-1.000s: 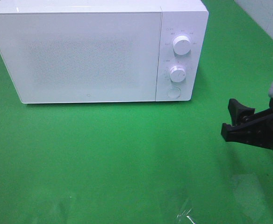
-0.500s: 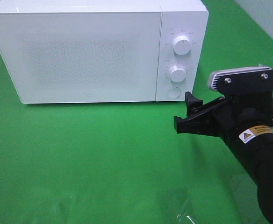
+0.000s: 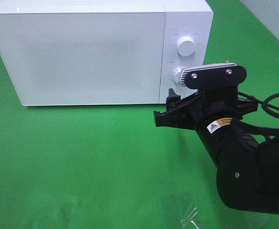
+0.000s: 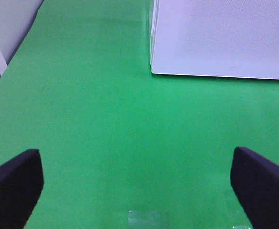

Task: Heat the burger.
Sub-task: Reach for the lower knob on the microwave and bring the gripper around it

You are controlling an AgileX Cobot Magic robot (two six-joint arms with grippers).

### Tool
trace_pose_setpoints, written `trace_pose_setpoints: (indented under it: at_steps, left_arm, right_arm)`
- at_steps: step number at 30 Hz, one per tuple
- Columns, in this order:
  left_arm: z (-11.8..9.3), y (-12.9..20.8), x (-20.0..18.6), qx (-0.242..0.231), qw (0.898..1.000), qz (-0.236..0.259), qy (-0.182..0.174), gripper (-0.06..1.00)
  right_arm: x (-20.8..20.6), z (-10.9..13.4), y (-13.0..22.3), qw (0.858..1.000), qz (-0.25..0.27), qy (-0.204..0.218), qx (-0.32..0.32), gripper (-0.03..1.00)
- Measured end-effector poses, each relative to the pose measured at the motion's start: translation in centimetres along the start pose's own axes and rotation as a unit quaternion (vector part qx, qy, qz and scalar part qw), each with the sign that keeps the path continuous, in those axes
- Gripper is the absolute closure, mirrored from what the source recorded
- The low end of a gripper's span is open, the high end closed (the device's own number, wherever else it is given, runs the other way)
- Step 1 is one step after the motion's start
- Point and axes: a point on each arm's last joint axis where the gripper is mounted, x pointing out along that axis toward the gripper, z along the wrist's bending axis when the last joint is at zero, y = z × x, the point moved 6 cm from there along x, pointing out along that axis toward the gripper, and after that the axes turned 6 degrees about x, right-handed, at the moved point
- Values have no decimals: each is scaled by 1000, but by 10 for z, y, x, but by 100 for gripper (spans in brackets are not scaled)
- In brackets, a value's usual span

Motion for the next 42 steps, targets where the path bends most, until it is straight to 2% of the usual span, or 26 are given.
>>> trace_pose_setpoints:
  at_steps: [13, 27, 42]
  left_arm:
    - [0, 0, 0, 0, 1000, 0, 0, -5]
    - [0, 0, 0, 0, 1000, 0, 0, -5]
    - [0, 0, 0, 0, 1000, 0, 0, -5]
  right_arm:
    - [34, -11, -6, 999, -17, 41, 15, 22]
    - [58, -13, -5, 999, -29, 45, 9, 22]
    - [86, -1, 16, 999, -15, 33, 24, 22]
